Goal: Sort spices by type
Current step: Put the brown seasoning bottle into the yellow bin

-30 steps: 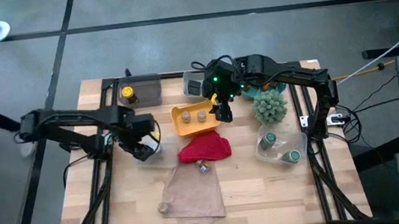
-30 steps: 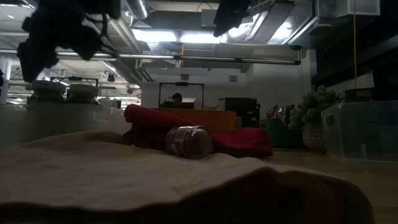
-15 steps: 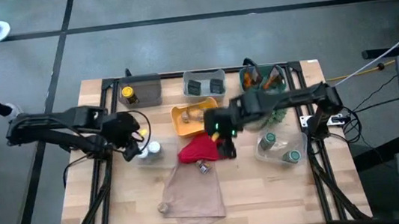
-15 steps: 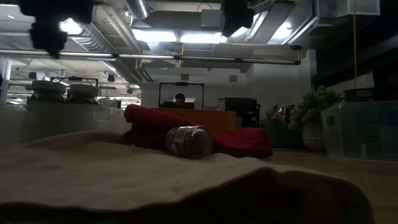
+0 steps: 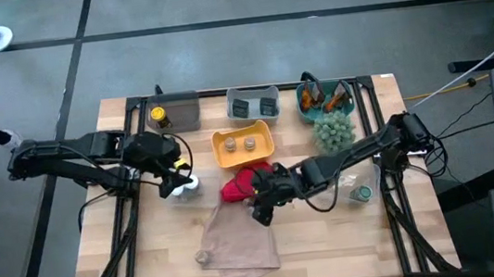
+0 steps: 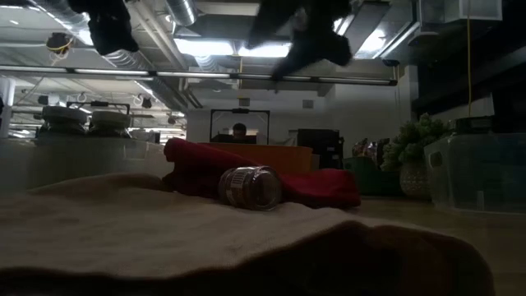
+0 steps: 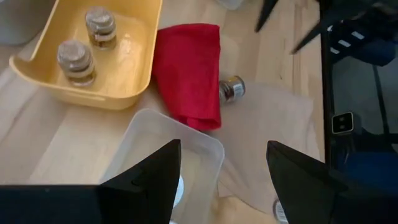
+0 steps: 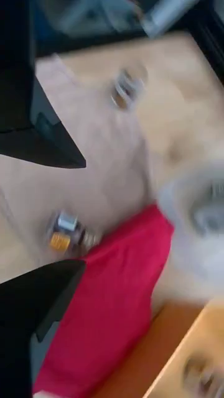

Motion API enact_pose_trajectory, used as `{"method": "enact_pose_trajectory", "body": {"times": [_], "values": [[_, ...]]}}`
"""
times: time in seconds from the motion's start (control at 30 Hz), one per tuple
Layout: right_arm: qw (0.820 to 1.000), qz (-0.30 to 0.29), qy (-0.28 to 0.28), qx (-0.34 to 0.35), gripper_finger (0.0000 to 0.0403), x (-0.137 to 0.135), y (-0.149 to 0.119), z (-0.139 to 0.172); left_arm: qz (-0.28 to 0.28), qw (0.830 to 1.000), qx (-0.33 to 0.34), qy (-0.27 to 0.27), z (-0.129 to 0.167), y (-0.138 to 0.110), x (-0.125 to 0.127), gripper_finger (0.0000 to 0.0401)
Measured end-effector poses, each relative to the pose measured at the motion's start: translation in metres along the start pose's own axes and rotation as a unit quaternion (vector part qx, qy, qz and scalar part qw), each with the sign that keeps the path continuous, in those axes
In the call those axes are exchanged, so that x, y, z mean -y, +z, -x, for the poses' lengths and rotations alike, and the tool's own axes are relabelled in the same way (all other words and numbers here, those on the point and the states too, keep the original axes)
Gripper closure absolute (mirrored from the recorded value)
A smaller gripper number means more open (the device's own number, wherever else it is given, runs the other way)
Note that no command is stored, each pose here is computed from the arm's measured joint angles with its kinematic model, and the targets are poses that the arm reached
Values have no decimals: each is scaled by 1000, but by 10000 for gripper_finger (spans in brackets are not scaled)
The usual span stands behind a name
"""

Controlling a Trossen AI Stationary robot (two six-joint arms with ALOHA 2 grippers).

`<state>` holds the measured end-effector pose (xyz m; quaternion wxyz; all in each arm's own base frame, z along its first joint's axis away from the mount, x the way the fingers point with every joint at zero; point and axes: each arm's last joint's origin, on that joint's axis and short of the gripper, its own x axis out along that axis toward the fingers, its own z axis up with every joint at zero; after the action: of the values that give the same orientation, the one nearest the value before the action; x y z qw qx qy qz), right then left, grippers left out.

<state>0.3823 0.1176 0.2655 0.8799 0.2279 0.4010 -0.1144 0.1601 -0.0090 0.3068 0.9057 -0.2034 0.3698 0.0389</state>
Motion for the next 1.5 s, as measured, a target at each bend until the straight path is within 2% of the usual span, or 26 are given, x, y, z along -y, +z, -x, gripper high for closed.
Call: {"method": "enact_pose_trajectory", "body": {"times": [0.2,0.33,0.57,0.8,1.0,1.23,1.33,1.5], "values": [[997,-62,-54,7,150,6,-28,-12,-17,1000,12,-5,-3,2,1,180],[994,-69,-80,10,150,5,-43,-23,-30,999,16,-7,-9,0,-1,180],[994,-71,-79,23,150,-1,-54,-55,-37,999,34,-20,-22,-5,0,180],[994,-74,-76,26,150,-1,-63,-81,-42,999,21,-24,-32,-16,-1,180],[994,-70,-86,19,150,1,-71,-96,-41,999,13,-24,-38,-22,-3,180],[992,-74,-100,23,151,4,-75,-105,-43,998,37,-35,-38,-17,0,180],[991,-76,-106,24,162,5,-78,-109,-51,997,51,-40,-37,-15,1,180],[991,-75,-111,26,206,6,-80,-114,-58,995,68,-48,-37,-12,3,180]]}}
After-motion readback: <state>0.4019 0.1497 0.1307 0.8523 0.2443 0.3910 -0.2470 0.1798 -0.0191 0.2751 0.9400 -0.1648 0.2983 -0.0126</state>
